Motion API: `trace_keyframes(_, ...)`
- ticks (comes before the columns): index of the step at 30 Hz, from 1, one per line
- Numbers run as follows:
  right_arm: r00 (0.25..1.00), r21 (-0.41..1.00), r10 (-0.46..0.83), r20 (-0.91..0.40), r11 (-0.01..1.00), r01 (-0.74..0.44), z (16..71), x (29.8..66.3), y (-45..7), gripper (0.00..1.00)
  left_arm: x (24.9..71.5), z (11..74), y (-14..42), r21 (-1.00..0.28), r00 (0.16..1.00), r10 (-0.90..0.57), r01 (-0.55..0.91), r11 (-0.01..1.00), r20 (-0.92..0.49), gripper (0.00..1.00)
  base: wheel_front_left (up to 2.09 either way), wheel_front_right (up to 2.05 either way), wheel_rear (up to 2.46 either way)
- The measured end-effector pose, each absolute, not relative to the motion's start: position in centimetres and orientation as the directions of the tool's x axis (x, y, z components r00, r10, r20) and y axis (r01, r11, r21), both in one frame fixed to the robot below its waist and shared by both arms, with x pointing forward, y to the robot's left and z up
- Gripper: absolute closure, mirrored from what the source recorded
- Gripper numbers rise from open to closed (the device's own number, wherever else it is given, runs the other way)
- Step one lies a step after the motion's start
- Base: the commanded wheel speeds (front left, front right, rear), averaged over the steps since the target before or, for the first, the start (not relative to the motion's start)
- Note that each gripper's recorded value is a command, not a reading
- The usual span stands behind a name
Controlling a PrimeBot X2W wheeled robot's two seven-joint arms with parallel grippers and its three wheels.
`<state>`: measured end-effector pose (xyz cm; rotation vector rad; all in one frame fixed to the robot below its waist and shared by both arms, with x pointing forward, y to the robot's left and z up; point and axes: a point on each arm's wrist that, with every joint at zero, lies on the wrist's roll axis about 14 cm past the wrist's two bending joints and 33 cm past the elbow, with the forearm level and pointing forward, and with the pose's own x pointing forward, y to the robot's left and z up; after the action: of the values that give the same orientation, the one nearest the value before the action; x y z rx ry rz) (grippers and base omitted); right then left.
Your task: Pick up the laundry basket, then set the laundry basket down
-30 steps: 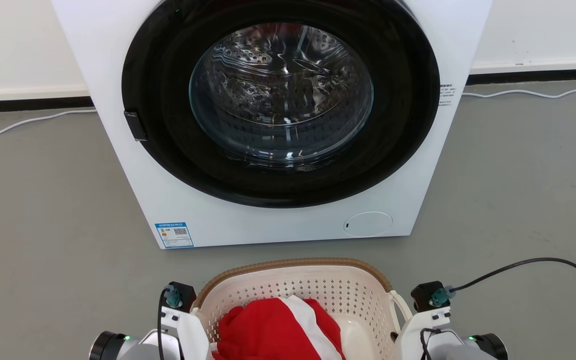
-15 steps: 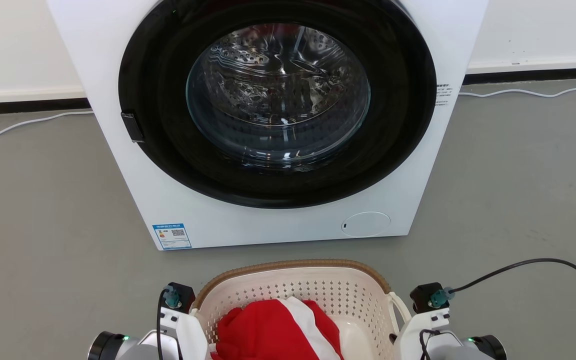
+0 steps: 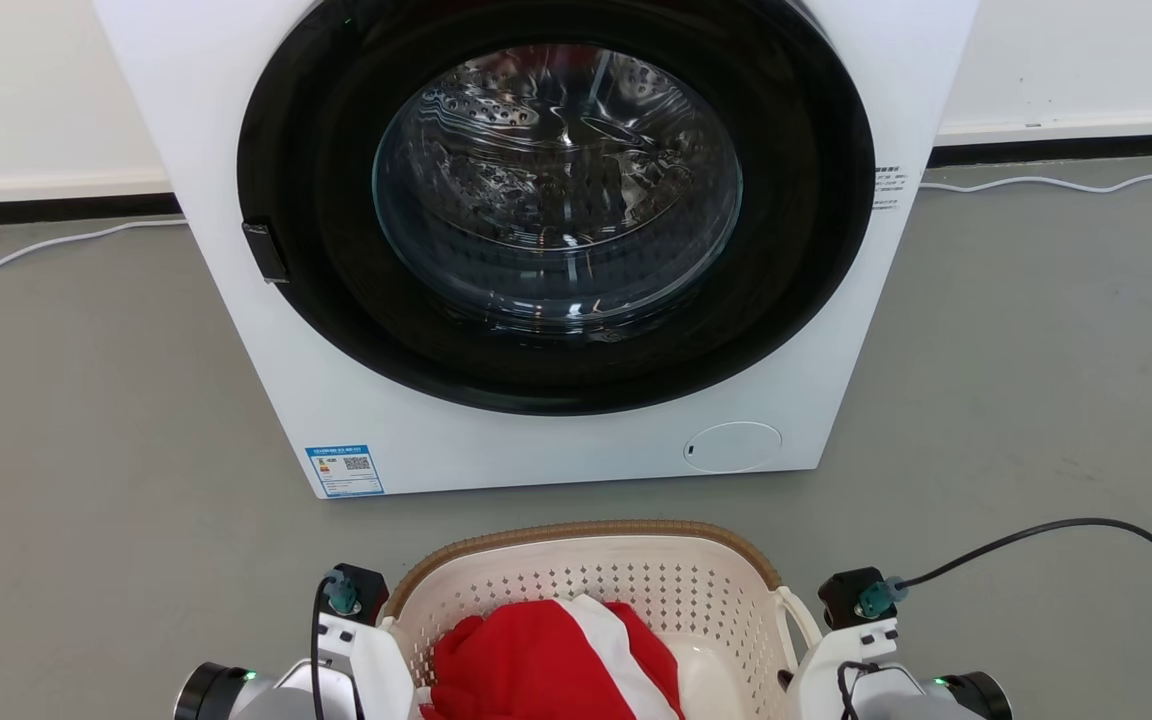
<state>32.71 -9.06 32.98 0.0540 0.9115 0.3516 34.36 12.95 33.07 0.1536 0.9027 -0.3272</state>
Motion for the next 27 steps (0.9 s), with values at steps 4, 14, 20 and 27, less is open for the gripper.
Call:
trace_keyframes(4, 0.562, 0.195, 0.321, -0.762, 0.942, -0.274, 32.9, 32.7, -9.1, 1.0, 34.4, 33.0, 12.9, -0.009, 0.573, -0.215, 0.34, 0.94, -0.791, 1.0, 0.0, 0.0, 0.0)
trace_keyframes(14, 0.56, 0.209, 0.326, -0.762, 0.941, -0.265, 32.0, 33.0, -9.0, 1.0, 35.2, 32.3, 13.0, -0.007, 0.561, -0.215, 0.349, 0.937, -0.799, 1.0, 0.0, 0.0, 0.0)
trace_keyframes(20, 0.588, 0.211, 0.335, -0.736, 0.939, -0.271, 32.0, 35.3, -8.7, 1.0, 37.6, 32.3, 13.1, 0.006, 0.575, -0.21, 0.35, 0.937, -0.791, 1.0, 0.0, 0.0, 0.0)
trace_keyframes(27, 0.61, 0.224, 0.351, -0.71, 0.934, -0.277, 30.8, 38.7, -8.1, 1.0, 41.1, 31.0, 13.8, 0.02, 0.577, -0.197, 0.347, 0.938, -0.793, 1.0, 0.0, 0.0, 0.0)
